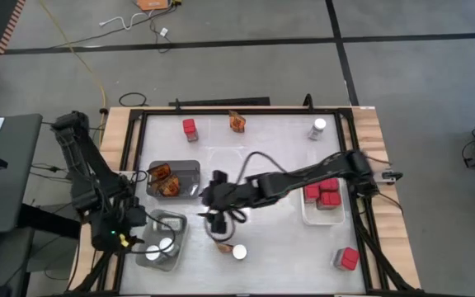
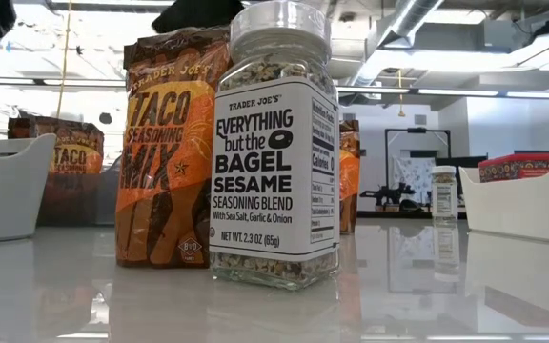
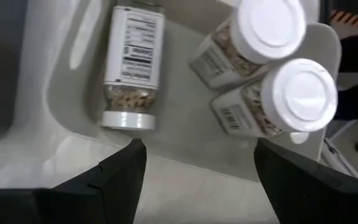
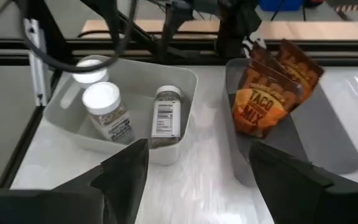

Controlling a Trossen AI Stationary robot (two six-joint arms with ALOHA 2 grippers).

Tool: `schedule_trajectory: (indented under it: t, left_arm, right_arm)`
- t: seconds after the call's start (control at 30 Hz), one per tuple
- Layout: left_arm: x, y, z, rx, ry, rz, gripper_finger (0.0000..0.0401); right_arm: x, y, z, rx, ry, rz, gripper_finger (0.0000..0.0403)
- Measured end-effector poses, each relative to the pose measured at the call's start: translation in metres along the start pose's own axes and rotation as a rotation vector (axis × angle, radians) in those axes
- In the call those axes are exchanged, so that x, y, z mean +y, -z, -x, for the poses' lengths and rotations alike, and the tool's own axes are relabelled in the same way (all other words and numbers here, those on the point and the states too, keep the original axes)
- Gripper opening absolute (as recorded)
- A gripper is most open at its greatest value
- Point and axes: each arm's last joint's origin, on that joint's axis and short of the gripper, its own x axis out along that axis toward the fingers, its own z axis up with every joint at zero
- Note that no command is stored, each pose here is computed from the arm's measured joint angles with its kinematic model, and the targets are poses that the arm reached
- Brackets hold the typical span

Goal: Sort spices by type
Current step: Adjust the white spice bottle inside the gray bin

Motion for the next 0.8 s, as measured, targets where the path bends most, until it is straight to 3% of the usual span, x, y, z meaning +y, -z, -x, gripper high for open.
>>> schedule_trajectory:
  t: [0.17,0.47,0.8]
  left_arm:
    - [0.003,0.021,0.002,-0.016,0.044,-0.002,0.0284]
    - [0.015,0.049,0.002,0.107,0.067,0.017,0.0284]
    - [0.009,0.057,-0.036,0.035,0.138,0.073,0.0284]
  right_arm:
    - [0.004,-0.008,-0.018,0.078,0.016,-0.038,0.0306]
    - [0.003,0.006,-0.006,0.295,0.090,-0.247,0.0306]
    - [0.008,-0.005,-0.008,0.179,0.054,-0.267,0.0306]
